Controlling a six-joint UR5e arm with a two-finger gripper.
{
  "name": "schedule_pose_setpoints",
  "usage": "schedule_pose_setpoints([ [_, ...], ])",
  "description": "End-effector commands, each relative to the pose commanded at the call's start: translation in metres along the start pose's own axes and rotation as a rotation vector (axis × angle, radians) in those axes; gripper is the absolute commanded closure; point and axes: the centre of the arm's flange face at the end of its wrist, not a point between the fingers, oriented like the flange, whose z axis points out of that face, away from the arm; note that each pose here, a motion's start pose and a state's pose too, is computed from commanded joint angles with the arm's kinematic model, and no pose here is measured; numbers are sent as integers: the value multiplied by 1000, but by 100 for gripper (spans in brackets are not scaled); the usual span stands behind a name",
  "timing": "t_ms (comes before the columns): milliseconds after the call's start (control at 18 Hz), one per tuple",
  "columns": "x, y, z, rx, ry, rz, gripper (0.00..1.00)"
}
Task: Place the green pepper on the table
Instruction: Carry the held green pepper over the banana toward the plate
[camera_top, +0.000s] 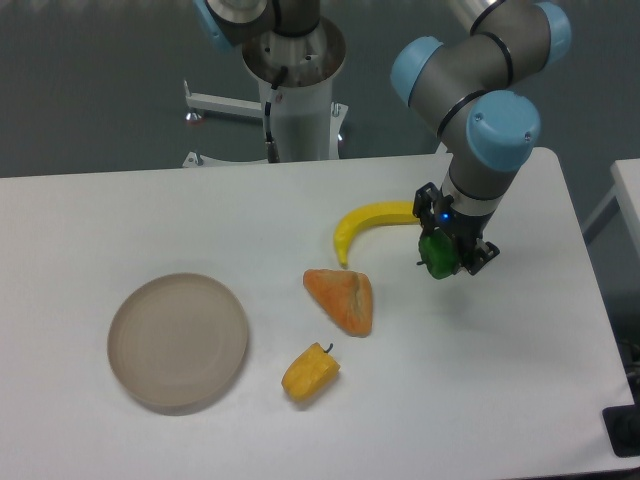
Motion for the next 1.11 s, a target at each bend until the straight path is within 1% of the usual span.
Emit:
schedule_pose_setpoints([
  [167,2,-2,1,0,2,-3,66],
  [278,6,-5,-4,-5,-2,-3,65],
  [389,20,-26,-3,-7,11,-9,65],
  [444,36,-33,-5,-8,17,-10,65],
  [556,71,-53,4,-13,44,2,65],
  [667,101,-82,9,-15,59,49,65],
  [833,130,-108,7,-10,68,88,65],
  [944,158,-136,23,-29,97,104,65],
  [1000,171,-145,31,-34,106,86,62],
  [1056,174,-148,33,-33,111,87,60],
  [1111,183,-158,37,-40,116,111,58],
])
